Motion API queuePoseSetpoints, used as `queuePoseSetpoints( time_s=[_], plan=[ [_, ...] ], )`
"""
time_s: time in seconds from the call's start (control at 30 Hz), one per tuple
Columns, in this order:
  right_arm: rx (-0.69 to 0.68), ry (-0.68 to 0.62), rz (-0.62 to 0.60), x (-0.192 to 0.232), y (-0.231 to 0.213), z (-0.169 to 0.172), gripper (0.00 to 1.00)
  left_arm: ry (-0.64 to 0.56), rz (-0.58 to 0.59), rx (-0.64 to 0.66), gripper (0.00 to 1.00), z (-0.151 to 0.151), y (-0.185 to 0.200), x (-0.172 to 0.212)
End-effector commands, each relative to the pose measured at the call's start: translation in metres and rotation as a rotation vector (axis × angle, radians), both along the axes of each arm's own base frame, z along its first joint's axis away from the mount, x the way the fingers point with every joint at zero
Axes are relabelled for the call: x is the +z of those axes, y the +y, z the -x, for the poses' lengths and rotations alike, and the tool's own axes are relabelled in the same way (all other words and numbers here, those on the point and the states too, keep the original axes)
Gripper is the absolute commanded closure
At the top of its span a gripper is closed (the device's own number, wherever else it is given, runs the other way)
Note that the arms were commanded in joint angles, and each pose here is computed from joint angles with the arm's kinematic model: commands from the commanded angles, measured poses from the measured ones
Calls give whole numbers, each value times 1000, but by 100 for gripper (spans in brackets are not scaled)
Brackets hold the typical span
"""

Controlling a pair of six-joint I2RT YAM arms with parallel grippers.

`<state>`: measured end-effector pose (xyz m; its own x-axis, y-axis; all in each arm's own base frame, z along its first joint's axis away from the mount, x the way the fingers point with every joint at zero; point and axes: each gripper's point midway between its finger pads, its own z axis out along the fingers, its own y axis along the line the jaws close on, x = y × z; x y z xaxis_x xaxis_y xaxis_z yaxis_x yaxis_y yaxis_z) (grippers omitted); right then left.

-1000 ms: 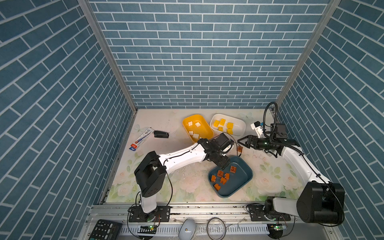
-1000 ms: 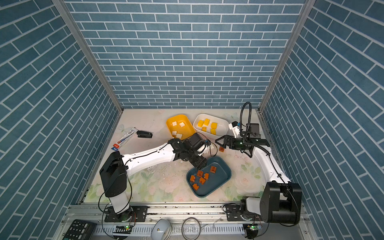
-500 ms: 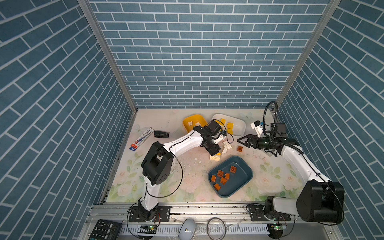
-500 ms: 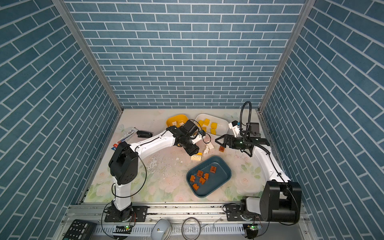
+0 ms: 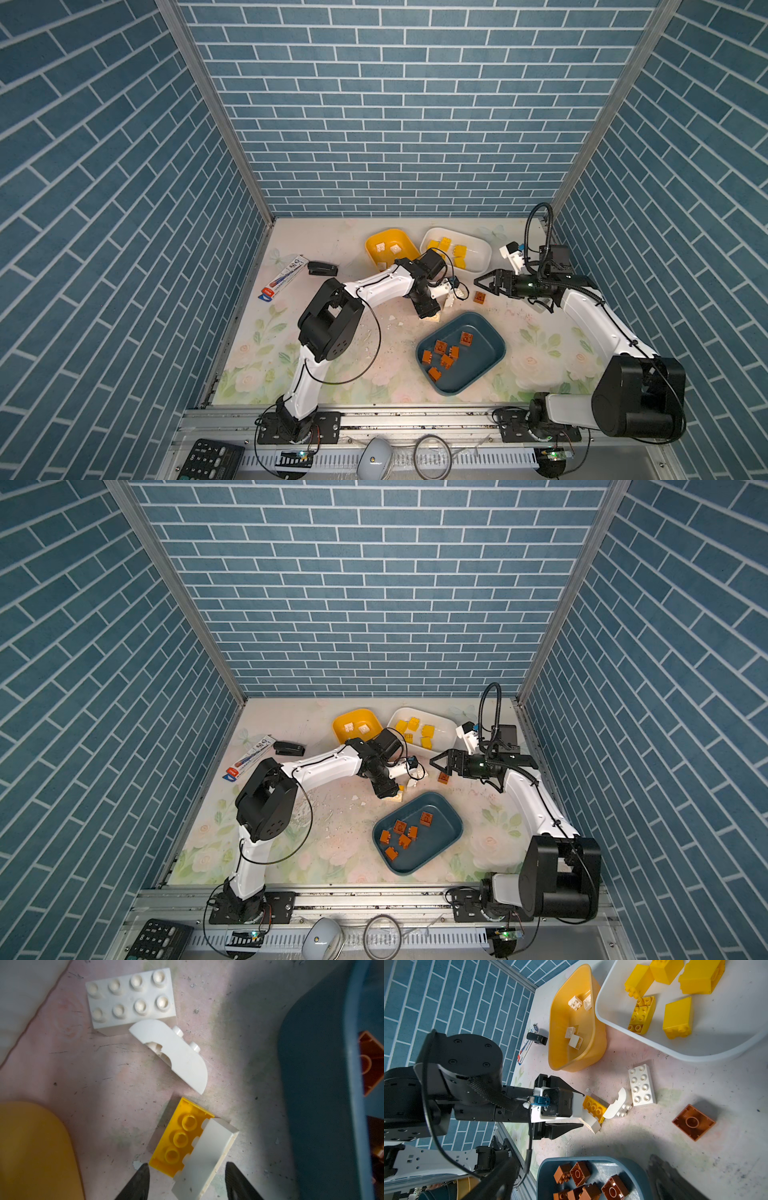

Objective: Sort the legos into containers by color
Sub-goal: 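Move the left gripper to the stacked yellow-and-white brick and close on the white brick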

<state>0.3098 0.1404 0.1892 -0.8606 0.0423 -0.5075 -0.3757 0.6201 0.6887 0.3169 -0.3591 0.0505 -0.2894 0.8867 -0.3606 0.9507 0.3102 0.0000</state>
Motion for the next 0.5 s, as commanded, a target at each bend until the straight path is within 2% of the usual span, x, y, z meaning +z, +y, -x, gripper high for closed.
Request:
queuePoseSetpoints(
  time_s=[0.0, 0.27, 0.47],
  plan=[
    [38, -40, -3, 9, 1, -2, 2, 11, -6, -45, 41, 1, -3, -7],
    [42, -33, -2, 5, 1, -2, 2, 38, -10, -68, 49, 8, -3, -16],
    [45, -31, -5, 4, 2, -4, 1, 54, -35, -103, 51, 19, 2, -22]
  ],
)
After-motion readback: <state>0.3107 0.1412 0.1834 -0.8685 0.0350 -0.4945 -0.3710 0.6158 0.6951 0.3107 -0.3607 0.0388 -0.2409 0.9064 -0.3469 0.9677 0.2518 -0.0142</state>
